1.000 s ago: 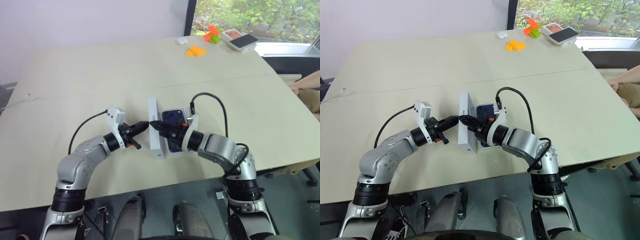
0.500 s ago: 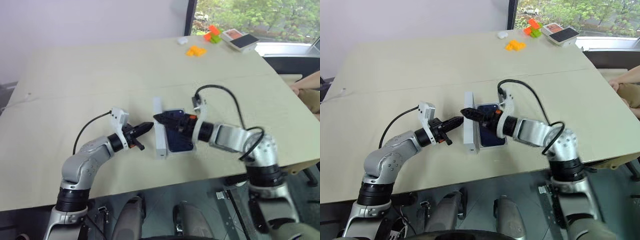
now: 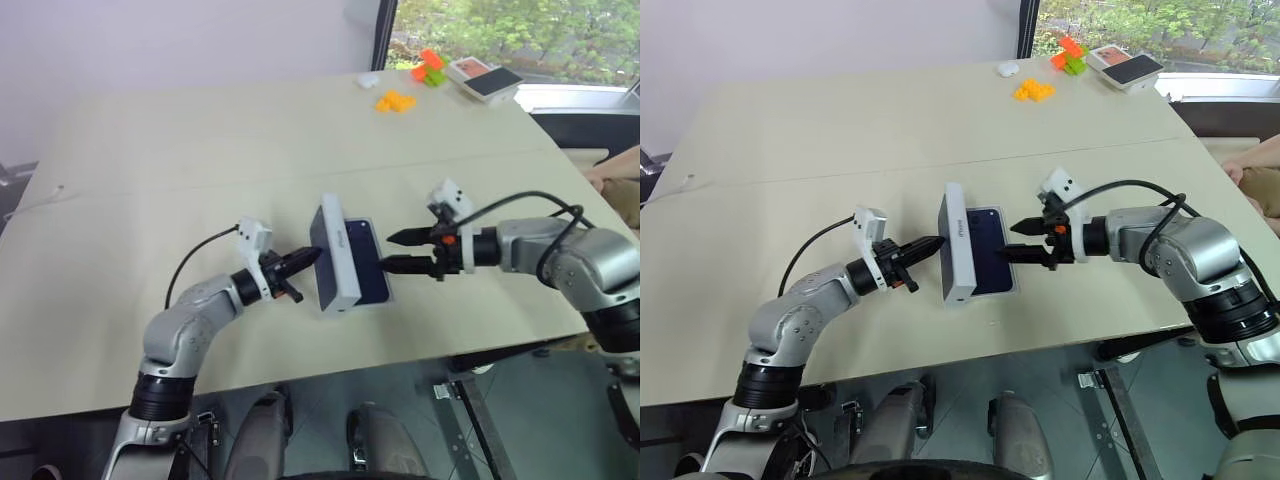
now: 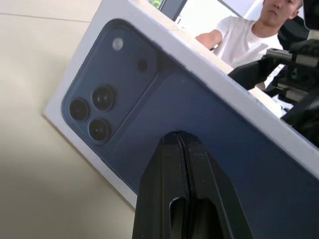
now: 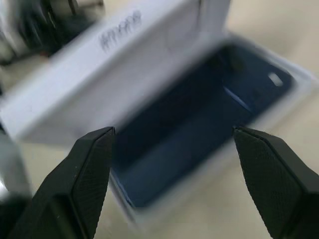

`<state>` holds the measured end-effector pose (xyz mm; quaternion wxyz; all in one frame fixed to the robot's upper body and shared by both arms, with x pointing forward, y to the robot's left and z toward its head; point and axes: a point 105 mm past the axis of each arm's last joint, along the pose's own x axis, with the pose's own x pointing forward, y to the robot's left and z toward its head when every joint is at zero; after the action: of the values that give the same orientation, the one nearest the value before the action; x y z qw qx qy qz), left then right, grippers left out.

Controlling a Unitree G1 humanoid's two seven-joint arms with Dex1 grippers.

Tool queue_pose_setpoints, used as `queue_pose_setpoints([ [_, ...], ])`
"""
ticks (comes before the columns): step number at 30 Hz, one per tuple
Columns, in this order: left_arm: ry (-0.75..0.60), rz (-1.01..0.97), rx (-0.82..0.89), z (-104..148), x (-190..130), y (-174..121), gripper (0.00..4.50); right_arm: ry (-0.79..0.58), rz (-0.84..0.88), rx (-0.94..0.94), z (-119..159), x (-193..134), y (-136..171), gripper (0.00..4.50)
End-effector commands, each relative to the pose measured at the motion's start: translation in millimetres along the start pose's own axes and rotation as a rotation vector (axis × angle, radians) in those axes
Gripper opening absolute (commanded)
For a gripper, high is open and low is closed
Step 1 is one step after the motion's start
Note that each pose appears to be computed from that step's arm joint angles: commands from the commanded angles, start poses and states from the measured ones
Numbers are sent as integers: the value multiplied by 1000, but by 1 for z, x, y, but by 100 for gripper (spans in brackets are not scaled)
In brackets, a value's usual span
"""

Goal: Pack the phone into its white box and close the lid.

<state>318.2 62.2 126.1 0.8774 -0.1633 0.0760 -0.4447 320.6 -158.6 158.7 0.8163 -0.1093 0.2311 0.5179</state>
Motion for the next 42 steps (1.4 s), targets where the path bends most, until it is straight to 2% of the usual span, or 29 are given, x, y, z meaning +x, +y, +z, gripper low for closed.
queue_pose_setpoints([
  [1,-26,-20,30,5,9,-7,0,37,-22,-134,4,-11,-8,393],
  [7,-26,-41,41,-2,23,-14,0,144,-32,-209,-16,-21,-15,393],
  [17,-63,-6,83,11,32,-6,0,60,-44,-221,-1,-6,-17,393],
  [22,-107,8,103,30,20,-6,0,42,-103,-233,4,-4,-28,393],
  [28,-129,38,74,39,7,-5,0,52,-134,-289,7,-1,-36,393],
  [32,-116,78,96,42,-13,-4,0,-81,-216,-284,36,-5,-52,393],
  [35,-107,112,97,43,-27,-1,0,-128,-193,-255,46,-9,-50,314],
  [41,-62,154,82,35,-52,2,0,-91,-153,-330,37,3,-37,8],
  [42,-47,158,74,30,-56,2,0,-83,-150,-337,34,6,-35,3],
])
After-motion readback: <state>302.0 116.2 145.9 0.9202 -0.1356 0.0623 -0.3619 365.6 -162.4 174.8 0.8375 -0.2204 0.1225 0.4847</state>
